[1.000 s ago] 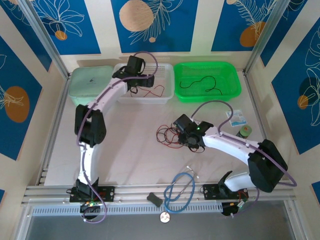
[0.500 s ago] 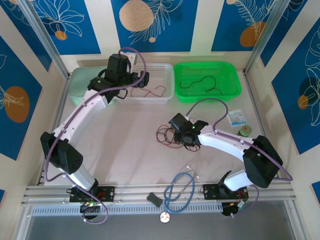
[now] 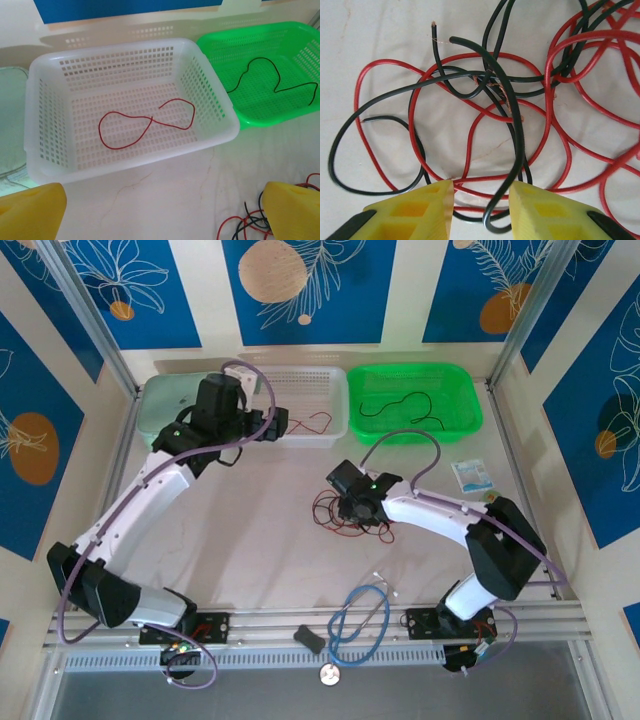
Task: Untangle the cables
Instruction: Untie the cable from multiple cables.
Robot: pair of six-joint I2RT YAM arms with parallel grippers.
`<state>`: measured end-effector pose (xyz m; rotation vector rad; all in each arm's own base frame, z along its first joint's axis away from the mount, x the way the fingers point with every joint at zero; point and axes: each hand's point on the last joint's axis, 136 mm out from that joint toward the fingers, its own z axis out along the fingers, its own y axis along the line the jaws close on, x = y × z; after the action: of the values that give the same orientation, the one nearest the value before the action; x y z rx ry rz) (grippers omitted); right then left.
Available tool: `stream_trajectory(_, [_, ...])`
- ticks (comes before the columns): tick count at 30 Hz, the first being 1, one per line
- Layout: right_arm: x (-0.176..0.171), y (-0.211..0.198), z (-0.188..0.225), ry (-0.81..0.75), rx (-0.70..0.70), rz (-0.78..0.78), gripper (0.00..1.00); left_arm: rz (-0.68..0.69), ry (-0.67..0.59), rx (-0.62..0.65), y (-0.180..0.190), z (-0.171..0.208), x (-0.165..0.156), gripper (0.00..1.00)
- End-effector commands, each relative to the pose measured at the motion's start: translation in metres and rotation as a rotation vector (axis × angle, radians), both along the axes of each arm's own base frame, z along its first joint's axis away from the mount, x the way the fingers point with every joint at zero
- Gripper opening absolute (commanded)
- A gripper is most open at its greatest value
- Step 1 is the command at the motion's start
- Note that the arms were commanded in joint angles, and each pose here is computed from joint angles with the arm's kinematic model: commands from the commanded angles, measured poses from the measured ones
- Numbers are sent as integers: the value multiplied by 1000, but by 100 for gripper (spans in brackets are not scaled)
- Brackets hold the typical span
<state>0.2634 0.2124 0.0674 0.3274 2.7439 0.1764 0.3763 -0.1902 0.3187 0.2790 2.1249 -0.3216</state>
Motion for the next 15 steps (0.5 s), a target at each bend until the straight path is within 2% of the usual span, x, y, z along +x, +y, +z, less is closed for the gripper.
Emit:
stream_trajectory(1, [4, 3, 0, 5, -9, 8, 35, -27, 15, -38, -7, 0, -12, 100])
stream_trajectory(3, [2, 0, -4, 12, -23, 3, 34, -38, 19, -39, -9, -1, -16, 100])
stream_trajectory(5, [2, -3, -5, 12, -32, -4, 29, -56, 18, -41, -14, 1, -21, 100])
stream_trajectory(9, [3, -2, 5, -3, -25, 1, 0, -89, 21, -37, -22, 1, -32, 100])
stream_trajectory(13, [7, 5, 39, -52, 9, 44, 0, -115, 41, -22, -28, -10, -44, 100])
stream_trajectory(15, [8, 10, 69, -98, 55, 78, 0, -124, 65, -13, -30, -22, -49, 100])
